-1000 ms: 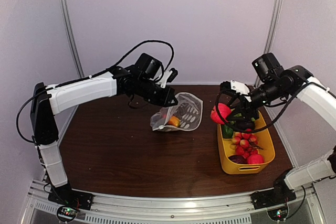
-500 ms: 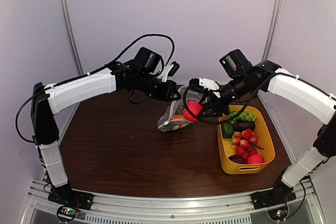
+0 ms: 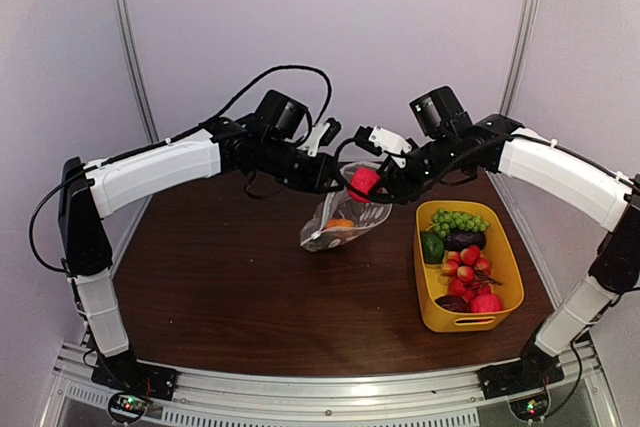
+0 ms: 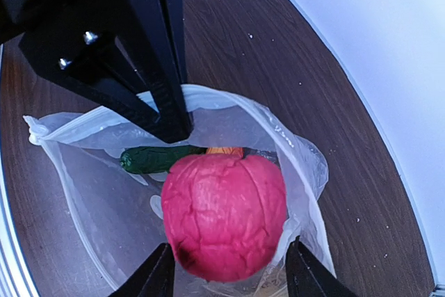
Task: Place the food in the zip-top bag and seal the zipper
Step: Place the fake fruit in the zipper food storage bag, then pick up the fake fruit from the bin.
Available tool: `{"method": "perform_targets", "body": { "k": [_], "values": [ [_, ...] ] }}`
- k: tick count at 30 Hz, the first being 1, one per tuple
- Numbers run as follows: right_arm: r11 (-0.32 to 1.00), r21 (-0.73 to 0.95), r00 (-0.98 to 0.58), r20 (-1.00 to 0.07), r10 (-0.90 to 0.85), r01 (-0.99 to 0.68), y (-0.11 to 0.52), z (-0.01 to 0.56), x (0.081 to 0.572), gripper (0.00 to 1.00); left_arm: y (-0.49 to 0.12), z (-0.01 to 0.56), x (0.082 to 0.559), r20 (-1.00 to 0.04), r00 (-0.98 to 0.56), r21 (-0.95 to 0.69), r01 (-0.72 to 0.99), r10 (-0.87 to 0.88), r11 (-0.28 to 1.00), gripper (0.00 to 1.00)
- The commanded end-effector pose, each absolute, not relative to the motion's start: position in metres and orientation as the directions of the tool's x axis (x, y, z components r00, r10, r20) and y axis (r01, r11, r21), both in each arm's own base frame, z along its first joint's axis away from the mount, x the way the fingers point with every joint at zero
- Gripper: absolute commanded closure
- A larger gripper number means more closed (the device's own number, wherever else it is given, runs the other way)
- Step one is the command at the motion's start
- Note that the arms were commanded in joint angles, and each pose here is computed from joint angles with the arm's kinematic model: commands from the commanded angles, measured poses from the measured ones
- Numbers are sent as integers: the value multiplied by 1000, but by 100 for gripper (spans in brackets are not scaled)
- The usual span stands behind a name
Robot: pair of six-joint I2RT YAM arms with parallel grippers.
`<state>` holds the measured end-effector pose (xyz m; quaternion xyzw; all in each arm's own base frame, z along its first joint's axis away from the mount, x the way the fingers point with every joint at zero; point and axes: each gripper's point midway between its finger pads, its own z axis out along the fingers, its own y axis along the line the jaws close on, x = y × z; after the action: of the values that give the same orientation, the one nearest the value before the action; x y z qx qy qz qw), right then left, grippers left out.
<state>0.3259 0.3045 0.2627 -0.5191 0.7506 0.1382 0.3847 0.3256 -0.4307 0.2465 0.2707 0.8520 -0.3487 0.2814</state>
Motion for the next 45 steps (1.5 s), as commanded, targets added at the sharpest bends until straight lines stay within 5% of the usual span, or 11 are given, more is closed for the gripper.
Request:
{"method": "perform_targets", "body": {
  "k": [1,14,25,34,45],
  "values": [
    [487,-221,-203,-710,-674,-845,298,267,335,43,-423,269,328,-698,-683,-450,652,215,611,100],
    [505,-215,-160,-785,-599,-836,249,311,287,43,-416,262,333,-703,-679,-418,636,213,648,100],
    [574,-111,-368,-665,-650,-811,163,224,289,46,-413,251,333,-695,-681,-401,634,231,661,100],
    [537,-46,-443,-510,-738,-842,153,156,294,37,-412,247,332,-690,-684,-401,633,236,662,100],
    [514,-21,-461,-415,-785,-857,151,112,307,43,-411,255,332,-699,-676,-398,638,233,659,100]
  ]
}}
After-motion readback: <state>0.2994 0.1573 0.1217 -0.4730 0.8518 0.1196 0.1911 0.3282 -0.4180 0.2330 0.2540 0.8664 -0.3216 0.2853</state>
